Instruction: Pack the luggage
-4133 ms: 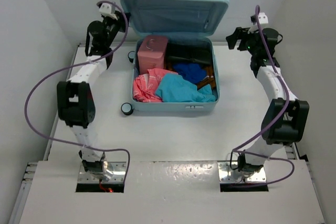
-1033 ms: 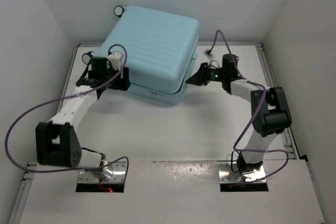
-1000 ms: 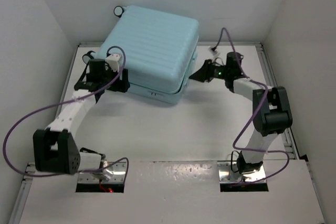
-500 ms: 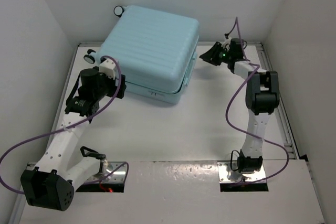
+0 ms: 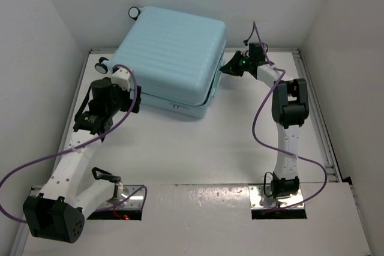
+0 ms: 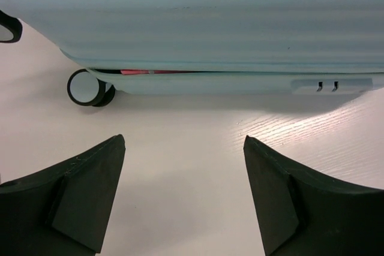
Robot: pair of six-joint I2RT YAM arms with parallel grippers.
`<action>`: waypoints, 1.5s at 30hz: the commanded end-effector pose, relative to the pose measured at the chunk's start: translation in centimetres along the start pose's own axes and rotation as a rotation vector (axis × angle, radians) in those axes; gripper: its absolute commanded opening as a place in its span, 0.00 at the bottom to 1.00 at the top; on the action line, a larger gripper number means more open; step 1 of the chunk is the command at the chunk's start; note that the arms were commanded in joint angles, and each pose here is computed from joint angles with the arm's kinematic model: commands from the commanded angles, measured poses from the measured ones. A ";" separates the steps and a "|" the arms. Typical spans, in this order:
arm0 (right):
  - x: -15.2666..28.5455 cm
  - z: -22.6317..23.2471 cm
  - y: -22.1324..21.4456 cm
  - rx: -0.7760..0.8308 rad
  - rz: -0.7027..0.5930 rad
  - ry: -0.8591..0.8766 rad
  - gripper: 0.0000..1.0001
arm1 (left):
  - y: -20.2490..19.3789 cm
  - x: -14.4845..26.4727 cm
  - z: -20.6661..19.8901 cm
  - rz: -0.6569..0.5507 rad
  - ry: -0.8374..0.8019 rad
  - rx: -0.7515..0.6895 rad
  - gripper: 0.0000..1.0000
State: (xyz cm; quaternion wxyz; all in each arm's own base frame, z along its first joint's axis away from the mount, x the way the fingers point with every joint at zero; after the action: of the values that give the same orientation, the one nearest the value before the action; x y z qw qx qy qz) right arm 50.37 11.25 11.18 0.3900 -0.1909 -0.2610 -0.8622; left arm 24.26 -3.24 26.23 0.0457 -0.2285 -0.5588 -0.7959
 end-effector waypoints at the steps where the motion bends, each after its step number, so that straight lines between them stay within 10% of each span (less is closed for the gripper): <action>1: -2.0 -0.6 -0.8 0.059 -0.008 -0.061 0.03 | 0.4 0.6 0.3 -0.006 0.040 0.008 0.86; 15: 8.4 -3.2 -16.4 0.107 0.222 -0.180 0.00 | -2.9 2.1 5.9 0.171 0.381 0.418 0.91; 19: 12.8 1.0 -19.7 0.349 0.284 -0.010 0.00 | -3.8 1.8 6.9 0.228 0.403 0.476 0.92; 22: 16.3 2.7 -20.8 0.428 0.281 0.150 0.37 | -5.2 0.8 7.1 0.286 0.348 0.559 0.92; 26: 21.6 4.7 -16.5 0.548 -0.013 0.298 0.50 | -6.1 -0.4 7.4 0.306 0.305 0.639 0.92; 33: 21.1 2.0 1.6 0.435 -0.642 -0.068 0.14 | -7.3 -3.8 7.7 0.281 0.207 0.785 0.88; 39: 12.9 -1.8 11.3 0.248 -0.552 0.068 0.17 | -7.5 -5.4 6.7 0.271 0.192 0.775 0.87; 45: 3.3 -5.7 11.4 0.188 -0.404 0.237 0.37 | -10.3 -6.0 6.3 0.361 0.240 0.876 0.87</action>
State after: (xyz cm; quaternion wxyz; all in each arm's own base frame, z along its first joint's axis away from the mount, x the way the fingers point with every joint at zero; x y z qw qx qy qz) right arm 54.49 -4.28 11.08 0.2033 -0.0773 -0.3563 -0.9087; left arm 28.14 5.05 17.44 0.3236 -0.1982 -0.7712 -0.5111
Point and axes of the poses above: each gripper's point midway between its finger pads, its own x axis back along the fingers, its own z axis along the line the jaws close on, y = z × x, the point moved 9 cm from there along x, back along the fingers, and after that the axes turned 12 degrees about -x, right-handed, at the moved point
